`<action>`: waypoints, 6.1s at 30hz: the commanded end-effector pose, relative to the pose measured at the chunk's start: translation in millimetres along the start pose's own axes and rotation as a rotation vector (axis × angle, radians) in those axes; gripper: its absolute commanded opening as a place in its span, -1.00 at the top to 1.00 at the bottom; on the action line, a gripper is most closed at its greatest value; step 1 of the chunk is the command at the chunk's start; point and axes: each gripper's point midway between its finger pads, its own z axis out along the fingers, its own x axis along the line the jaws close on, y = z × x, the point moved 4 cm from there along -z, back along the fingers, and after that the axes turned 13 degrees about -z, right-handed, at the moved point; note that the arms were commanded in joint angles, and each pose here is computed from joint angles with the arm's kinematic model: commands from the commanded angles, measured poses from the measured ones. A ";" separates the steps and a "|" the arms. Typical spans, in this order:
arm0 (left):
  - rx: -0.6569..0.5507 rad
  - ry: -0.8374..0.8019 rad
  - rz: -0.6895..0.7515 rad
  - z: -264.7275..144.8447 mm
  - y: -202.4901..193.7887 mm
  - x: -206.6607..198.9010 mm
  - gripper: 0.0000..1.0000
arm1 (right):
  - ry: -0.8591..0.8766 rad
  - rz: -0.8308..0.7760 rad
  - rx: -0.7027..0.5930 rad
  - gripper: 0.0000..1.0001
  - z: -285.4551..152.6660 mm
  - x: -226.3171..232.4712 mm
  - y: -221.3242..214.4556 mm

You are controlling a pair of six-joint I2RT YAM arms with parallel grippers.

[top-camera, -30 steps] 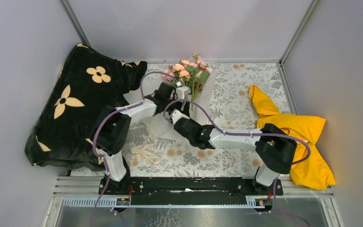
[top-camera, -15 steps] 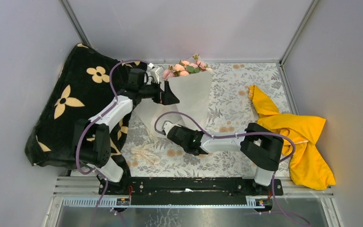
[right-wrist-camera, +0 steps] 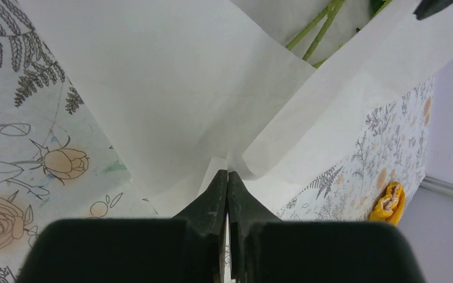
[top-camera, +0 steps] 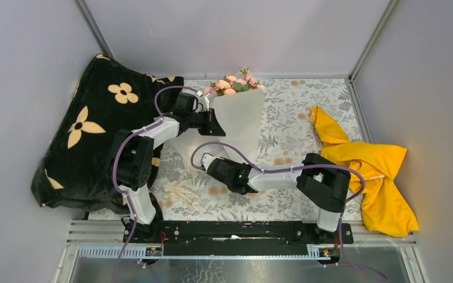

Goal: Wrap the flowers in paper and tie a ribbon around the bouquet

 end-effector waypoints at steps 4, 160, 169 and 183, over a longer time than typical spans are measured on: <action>-0.064 0.056 0.020 -1.4 15.8 11.9 1.00 | 0.060 0.034 -0.061 0.02 -30.9 -16.9 21.4; 0.093 0.248 0.443 111.0 -39.7 -6.1 1.00 | 0.295 1.669 -0.127 0.58 7.5 -75.7 -84.2; 0.087 0.227 0.488 108.4 -45.0 -6.8 1.00 | 0.231 1.609 -0.243 -0.07 13.2 -148.4 -106.6; 0.082 0.199 0.482 107.7 -47.8 -9.9 0.98 | 0.609 1.587 -0.471 -0.49 70.4 -170.2 -58.5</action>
